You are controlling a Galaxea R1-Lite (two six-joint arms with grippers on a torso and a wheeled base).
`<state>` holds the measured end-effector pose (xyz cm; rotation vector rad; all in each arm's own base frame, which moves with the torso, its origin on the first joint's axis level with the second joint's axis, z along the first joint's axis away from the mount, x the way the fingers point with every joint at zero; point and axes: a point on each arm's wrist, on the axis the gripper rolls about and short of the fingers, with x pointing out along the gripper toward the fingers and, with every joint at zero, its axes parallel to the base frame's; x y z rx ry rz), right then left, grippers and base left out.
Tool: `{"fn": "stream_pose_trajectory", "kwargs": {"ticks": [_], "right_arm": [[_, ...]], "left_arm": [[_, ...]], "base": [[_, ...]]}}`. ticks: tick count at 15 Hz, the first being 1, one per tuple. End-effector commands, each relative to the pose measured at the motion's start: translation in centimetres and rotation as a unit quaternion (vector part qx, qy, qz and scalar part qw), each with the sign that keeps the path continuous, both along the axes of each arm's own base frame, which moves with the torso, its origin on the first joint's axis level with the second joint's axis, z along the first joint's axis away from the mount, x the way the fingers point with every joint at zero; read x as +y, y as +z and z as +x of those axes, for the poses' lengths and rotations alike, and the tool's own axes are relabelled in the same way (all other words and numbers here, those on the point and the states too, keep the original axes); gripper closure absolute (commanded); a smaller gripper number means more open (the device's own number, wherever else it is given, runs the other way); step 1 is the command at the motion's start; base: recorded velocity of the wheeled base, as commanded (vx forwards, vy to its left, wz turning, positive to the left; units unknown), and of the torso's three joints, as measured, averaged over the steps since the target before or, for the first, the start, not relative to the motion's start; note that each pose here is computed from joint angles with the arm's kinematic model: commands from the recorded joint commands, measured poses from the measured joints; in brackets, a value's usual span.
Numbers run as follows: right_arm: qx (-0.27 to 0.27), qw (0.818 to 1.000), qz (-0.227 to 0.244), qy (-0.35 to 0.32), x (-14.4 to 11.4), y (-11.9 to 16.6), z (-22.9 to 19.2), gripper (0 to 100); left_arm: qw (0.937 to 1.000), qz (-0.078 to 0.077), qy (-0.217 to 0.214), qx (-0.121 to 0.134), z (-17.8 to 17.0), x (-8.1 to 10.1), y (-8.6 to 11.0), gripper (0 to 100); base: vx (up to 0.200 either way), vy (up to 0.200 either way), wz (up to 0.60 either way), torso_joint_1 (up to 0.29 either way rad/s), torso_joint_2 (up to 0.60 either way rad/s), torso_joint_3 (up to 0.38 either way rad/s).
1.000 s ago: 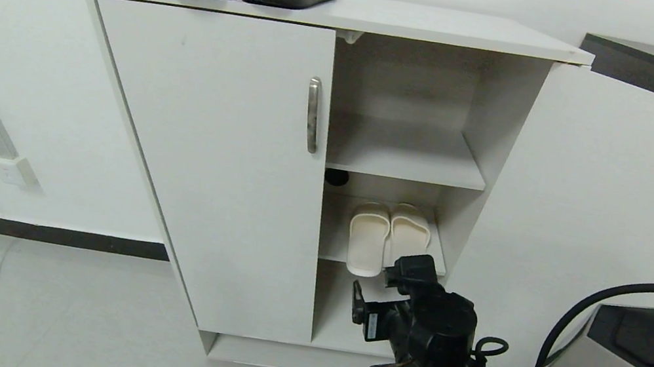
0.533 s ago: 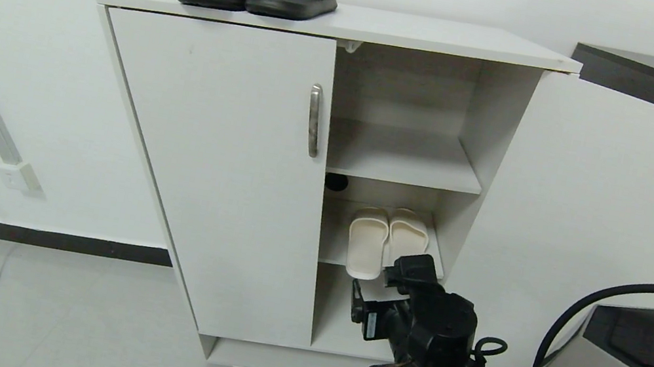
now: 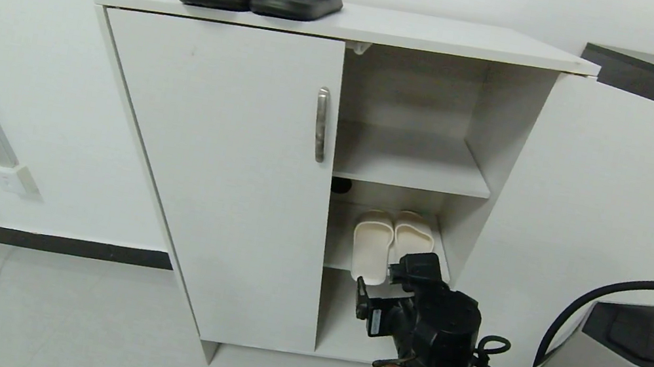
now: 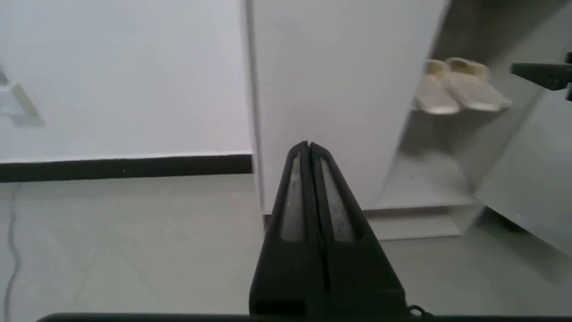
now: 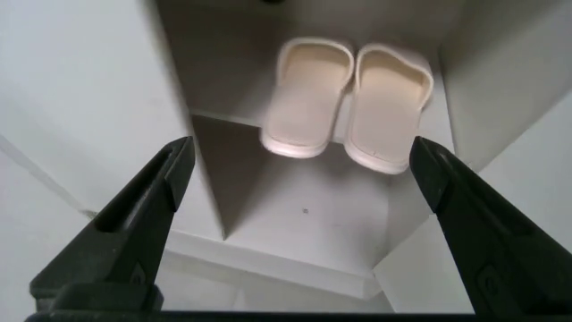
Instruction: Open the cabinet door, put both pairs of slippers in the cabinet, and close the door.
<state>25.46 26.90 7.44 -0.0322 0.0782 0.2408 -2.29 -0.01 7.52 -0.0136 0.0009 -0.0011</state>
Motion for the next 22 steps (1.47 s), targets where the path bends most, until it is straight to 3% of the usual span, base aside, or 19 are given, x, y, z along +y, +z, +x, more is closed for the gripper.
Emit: {"fn": "stream_pose_trajectory", "kwargs": {"ticks": [1,14,22], "right_arm": [[-0.001,1.000,0.001,0.002,0.09,0.05,-0.12,0],[-0.002,1.000,-0.001,0.001,-0.04,0.03,-0.15,0],[-0.029,0.999,-0.006,0.014,-0.68,0.09,-0.14,0]], "left_arm": [[1.0000,0.000,-0.001,0.000,0.01,-0.01,0.03,100],[1.0000,0.000,0.000,0.000,0.01,0.00,0.03,100],[1.0000,0.000,0.000,0.000,0.01,0.00,0.03,100]], "base": [[0.000,0.200,0.00,0.012,0.00,-0.002],[0.000,0.200,0.00,0.002,0.00,0.002],[0.000,0.000,0.00,0.000,0.00,0.000]]}}
